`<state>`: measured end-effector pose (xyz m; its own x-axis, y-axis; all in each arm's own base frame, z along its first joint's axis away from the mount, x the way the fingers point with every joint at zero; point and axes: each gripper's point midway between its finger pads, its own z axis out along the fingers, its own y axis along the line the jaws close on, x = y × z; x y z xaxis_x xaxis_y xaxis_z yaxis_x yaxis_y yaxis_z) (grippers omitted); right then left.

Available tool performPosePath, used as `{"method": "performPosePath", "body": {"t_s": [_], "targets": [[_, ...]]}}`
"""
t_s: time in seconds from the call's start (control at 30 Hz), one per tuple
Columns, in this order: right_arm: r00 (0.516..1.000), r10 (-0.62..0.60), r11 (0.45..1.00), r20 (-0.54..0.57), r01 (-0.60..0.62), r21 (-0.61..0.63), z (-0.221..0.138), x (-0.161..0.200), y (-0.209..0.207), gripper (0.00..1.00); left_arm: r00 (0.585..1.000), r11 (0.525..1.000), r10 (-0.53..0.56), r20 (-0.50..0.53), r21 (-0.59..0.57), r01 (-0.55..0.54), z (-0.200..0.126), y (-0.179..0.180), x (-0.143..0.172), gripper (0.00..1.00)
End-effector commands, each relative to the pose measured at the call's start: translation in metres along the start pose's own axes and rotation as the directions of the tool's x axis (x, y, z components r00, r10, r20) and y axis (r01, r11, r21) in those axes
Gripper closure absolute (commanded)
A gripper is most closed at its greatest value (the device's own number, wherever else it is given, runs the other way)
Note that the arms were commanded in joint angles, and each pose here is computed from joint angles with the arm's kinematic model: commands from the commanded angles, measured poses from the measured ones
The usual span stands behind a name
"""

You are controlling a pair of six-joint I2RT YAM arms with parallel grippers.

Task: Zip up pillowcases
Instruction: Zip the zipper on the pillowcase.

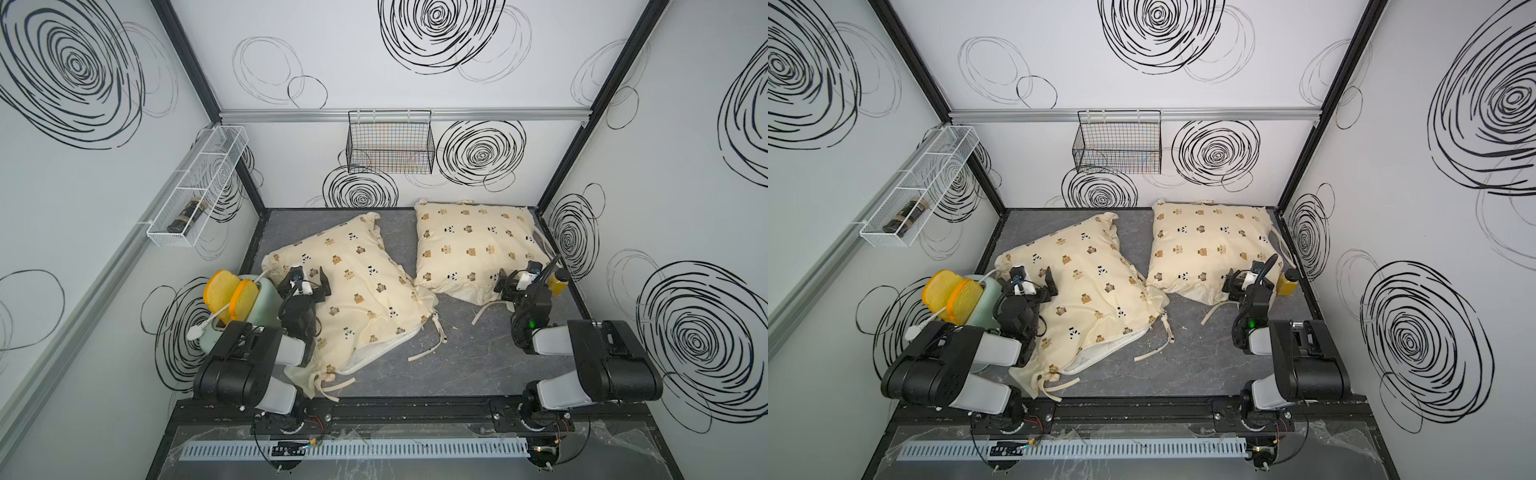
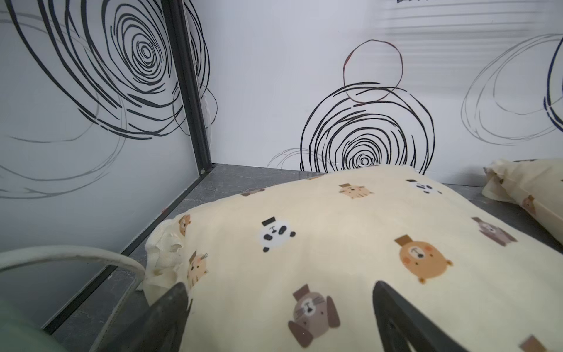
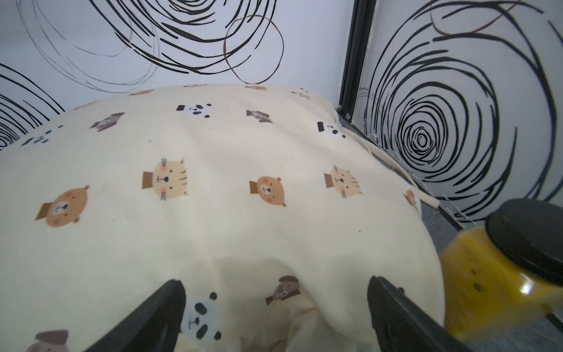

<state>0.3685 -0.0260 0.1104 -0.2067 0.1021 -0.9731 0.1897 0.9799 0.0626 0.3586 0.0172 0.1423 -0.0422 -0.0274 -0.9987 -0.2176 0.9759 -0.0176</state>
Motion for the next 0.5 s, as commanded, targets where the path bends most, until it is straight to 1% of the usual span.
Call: {"method": "performPosePath", "body": {"t_s": [0.0,0.1,0.47], "targets": [[1.0,0.007,1.0,0.03,-0.007,-0.002,0.0009,-0.0082,0.0012,0.03,0.998,1.0,-0.014,0.056,0.001,0.014,-0.001,0.0007,-0.013,0.04],[0.999,0.007,1.0,0.031,-0.007,-0.002,0.001,-0.0084,0.0013,0.03,0.998,0.999,-0.033,0.057,0.005,0.033,-0.0016,0.0042,-0.013,0.04],[1.0,0.008,1.0,0.028,-0.008,-0.005,0.0023,-0.0084,0.0013,0.03,0.998,0.999,-0.033,0.057,0.004,0.033,-0.0013,0.0043,-0.0129,0.04]]}}
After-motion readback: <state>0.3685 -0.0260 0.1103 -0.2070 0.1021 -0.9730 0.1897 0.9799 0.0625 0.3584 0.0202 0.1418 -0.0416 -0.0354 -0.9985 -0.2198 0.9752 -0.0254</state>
